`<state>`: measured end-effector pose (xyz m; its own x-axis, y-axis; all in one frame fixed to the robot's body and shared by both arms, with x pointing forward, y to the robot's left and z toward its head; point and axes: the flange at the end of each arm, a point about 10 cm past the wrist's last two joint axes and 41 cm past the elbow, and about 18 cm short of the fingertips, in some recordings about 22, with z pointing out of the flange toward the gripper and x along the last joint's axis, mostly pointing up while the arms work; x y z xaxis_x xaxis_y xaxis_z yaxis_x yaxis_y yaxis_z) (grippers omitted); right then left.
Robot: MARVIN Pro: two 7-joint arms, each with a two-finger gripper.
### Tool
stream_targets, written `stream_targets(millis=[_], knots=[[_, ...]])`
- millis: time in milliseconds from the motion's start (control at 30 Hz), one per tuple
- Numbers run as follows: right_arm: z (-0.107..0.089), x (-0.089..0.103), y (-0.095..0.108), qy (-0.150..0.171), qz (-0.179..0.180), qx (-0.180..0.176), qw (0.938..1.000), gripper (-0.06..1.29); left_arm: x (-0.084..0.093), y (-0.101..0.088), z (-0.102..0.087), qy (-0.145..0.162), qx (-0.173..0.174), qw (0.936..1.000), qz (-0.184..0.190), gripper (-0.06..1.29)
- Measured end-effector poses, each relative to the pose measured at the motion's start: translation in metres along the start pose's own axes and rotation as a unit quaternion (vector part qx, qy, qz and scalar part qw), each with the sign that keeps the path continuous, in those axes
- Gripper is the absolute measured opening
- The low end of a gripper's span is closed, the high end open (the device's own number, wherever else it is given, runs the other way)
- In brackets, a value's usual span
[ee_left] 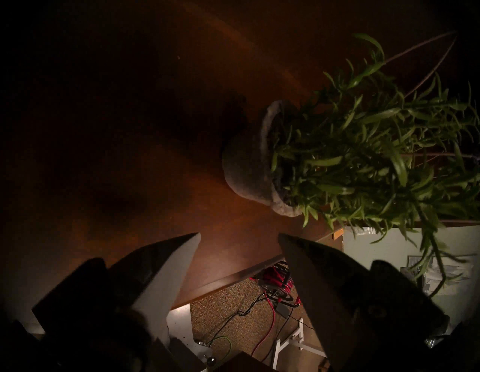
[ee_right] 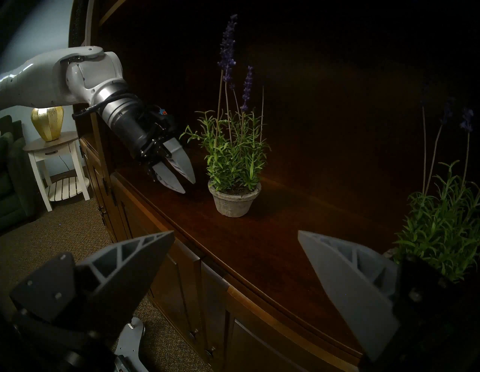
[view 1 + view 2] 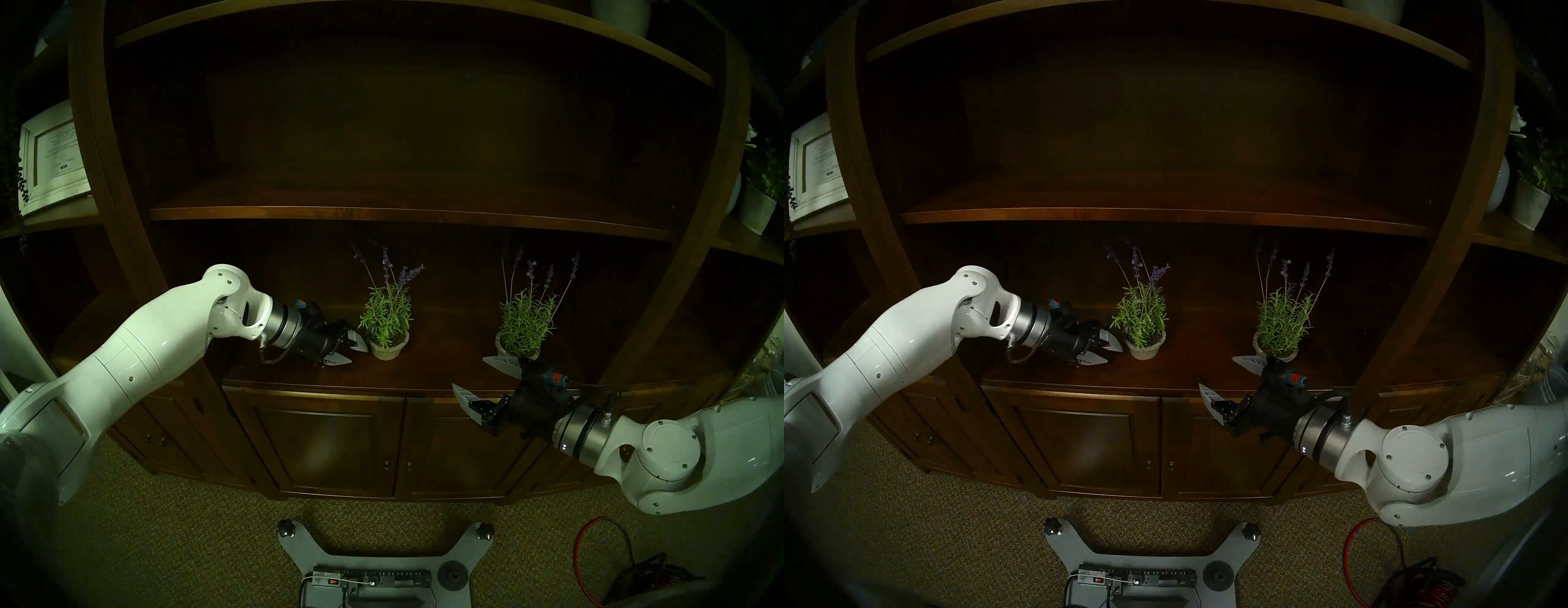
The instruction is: Place the fake decorative plant upright
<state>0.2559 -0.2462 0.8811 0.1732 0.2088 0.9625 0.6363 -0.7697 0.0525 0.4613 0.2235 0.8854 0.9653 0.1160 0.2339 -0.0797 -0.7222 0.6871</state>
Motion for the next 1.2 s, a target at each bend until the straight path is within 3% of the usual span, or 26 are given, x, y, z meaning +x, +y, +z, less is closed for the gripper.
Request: stream_targets(millis=[333,867,1067,1200], knots=[[0.0,0.0,0.0,-0.001,0.0,0.0,1.0,1.24,-0.024,0.022,-0.009,-0.017,-0.004,0.9983,0.056,0.84],[-0.001,-0.002,-0.001,-0.005,0.0,0.0,1.0,1.24,-0.073,0.059,-0.021,-0.054,-0.012,0.9889,0.138,0.84],[-0.001,-0.003,-0.001,-0.007,0.0,0.0,1.0,1.24,-0.09,0.065,-0.029,-0.061,0.008,0.9831,0.173,0.85],[-0.001,-0.004,-0.001,-0.008,0.0,0.0,1.0,1.24,-0.105,0.06,-0.034,-0.066,0.045,0.9773,0.196,0.92]])
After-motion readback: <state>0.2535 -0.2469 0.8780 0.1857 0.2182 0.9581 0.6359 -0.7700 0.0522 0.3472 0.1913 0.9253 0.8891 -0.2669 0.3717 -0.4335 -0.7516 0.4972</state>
